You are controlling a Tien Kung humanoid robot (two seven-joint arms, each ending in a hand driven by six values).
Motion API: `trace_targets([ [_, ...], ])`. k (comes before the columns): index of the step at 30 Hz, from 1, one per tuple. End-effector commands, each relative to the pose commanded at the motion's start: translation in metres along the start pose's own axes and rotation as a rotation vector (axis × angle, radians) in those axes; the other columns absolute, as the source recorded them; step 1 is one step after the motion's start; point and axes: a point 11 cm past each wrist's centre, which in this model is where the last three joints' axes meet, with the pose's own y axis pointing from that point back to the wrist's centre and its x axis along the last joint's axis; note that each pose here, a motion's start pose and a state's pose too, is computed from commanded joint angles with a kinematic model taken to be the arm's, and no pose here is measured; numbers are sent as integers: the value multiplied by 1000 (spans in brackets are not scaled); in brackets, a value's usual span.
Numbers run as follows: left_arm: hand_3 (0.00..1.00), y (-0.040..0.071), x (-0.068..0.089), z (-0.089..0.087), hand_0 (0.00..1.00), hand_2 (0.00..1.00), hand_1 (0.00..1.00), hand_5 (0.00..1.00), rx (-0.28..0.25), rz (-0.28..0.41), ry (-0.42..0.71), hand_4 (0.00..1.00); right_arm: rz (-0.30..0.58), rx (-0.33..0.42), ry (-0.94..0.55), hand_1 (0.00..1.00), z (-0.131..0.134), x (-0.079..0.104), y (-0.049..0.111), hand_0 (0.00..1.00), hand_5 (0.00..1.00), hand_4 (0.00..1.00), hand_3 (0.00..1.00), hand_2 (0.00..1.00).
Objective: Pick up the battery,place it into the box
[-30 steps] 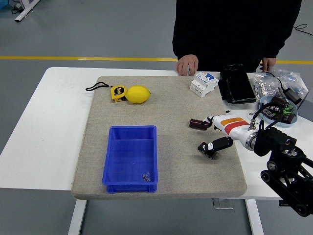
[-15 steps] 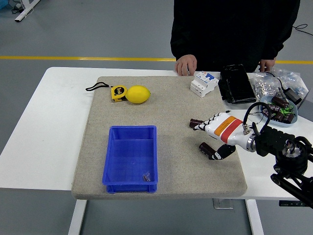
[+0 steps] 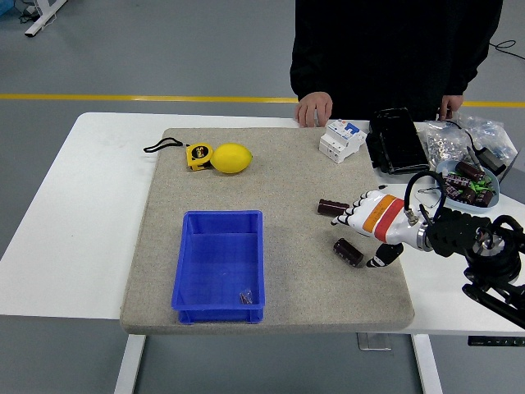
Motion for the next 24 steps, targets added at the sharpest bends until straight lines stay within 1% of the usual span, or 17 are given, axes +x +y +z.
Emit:
trace_targets([
  [1, 585, 0, 0, 0, 720, 678, 679, 541, 0, 0, 1, 632, 0, 2, 2, 676, -1, -1, 0, 666, 292, 998, 857, 750],
  [2, 585, 0, 0, 0, 720, 678, 678, 541, 0, -1, 2, 632, 1, 5, 2, 661, -2, -2, -1, 652, 292, 998, 833, 735],
  [7, 585, 0, -1, 0, 720, 678, 678, 541, 0, -2, 3, 632, 4, 19, 5, 661, -8, -3, -3, 652, 292, 998, 833, 735],
  [8, 585, 0, -1, 0, 721, 679, 680, 543, 0, -2, 4, 633, 5, 21, 6, 630, -9, -3, -3, 634, 294, 989, 803, 711],
  [11, 585, 0, -2, 0, 721, 679, 680, 543, 0, -3, 2, 633, 8, 27, 10, 630, -11, -4, -5, 634, 294, 989, 803, 711],
  [13, 585, 0, -2, 0, 721, 679, 680, 543, 0, -5, 2, 633, 4, 26, 14, 630, -11, -7, -5, 634, 294, 989, 803, 711],
  [14, 586, 0, -2, 0, 720, 680, 679, 543, 0, -5, 2, 634, 1, 25, 16, 605, -11, -8, -5, 611, 289, 972, 770, 689],
  [18, 586, 0, -3, 0, 720, 680, 679, 543, 0, -7, 3, 634, -10, 19, 20, 605, -8, -14, -5, 611, 289, 972, 770, 689],
  [19, 586, 0, -3, 0, 720, 680, 679, 543, 0, -8, 3, 634, -11, 18, 20, 605, -8, -15, -4, 611, 289, 972, 770, 689],
  [20, 586, 0, -4, -1, 720, 680, 680, 543, 0, -8, 3, 633, -8, 16, 20, 588, -7, -15, -4, 580, 282, 934, 713, 672],
  [24, 586, 0, -4, 0, 720, 680, 680, 543, -1, -8, 1, 633, 10, 18, 19, 588, -8, -13, -4, 580, 282, 934, 713, 672],
])
